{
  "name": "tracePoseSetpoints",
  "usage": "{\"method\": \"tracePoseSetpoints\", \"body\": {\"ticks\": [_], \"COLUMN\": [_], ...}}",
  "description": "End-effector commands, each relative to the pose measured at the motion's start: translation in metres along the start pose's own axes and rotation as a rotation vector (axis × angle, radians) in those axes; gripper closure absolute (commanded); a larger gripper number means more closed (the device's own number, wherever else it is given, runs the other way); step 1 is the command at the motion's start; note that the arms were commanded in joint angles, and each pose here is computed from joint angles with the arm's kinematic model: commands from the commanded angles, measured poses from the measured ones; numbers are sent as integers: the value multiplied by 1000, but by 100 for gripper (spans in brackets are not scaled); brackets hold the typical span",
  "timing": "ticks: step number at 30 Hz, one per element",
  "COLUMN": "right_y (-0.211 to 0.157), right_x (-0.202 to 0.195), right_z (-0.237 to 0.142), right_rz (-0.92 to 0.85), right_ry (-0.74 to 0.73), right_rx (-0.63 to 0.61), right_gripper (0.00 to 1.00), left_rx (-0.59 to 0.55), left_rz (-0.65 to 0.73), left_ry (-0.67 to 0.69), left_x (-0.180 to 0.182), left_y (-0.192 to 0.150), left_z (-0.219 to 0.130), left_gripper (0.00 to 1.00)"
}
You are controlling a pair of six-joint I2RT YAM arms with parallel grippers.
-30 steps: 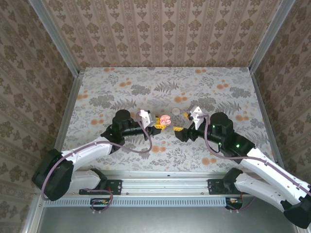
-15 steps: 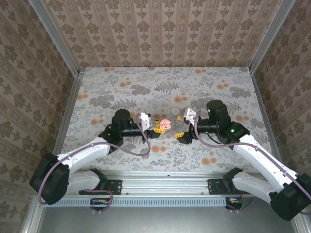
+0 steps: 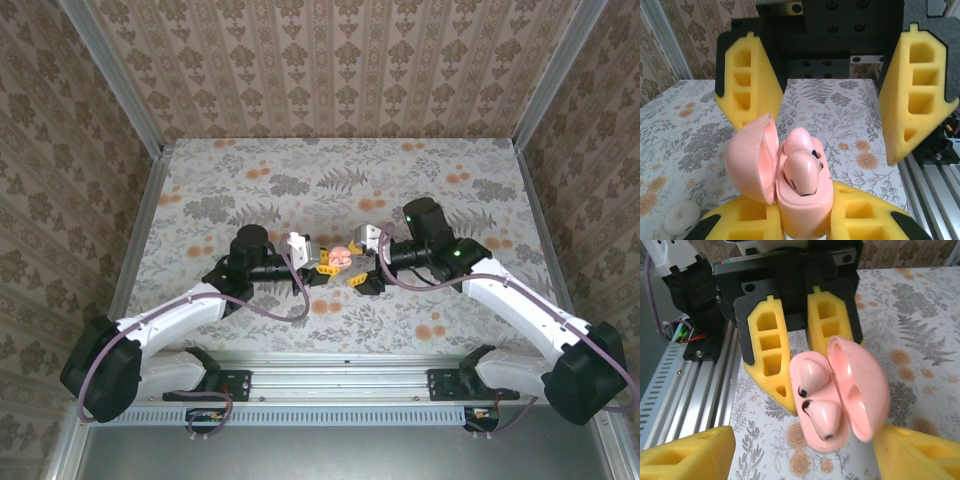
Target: Insert the wireless bluetooth earbuds into the charging case
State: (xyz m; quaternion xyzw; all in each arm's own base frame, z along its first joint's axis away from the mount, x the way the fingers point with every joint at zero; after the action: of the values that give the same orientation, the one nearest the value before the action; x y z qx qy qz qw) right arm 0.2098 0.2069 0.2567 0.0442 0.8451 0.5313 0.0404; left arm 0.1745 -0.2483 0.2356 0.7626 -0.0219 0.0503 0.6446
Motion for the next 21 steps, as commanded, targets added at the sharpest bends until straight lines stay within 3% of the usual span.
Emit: {"method": "tracePoseSetpoints", "body": {"ticks": [1, 10, 21], "right_y": [12, 19, 26], "right_x": [2, 4, 21], "right_z": [5, 2, -22], "right_rz": [-33, -75, -178], "right_ry": [73, 81, -17], "right_rx": [-20, -27, -90], "right_gripper": [29, 36, 47], "left_rx": [-46, -30, -24], "left_rz": [66, 57, 45], "left_ry": [-8, 8, 12], "left_x": [1, 1, 2], "left_y": [20, 17, 13], "left_z": [-4, -6, -5], "left_gripper": [98, 98, 98]}}
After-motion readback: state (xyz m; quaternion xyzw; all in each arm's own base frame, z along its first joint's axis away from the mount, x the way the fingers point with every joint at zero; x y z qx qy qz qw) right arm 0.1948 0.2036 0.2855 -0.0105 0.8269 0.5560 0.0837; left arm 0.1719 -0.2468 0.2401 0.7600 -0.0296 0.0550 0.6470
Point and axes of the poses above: each hand's point on the last joint's axis, 136 mm out from that joint toward the fingers, its own z axis out along the fingers, its own x axis along the line the jaws close on, y = z × x, the point moved 7 cm from there along -z, back along the fingers, and after that the axes turned 1 degree about z, right-handed, at the moved point
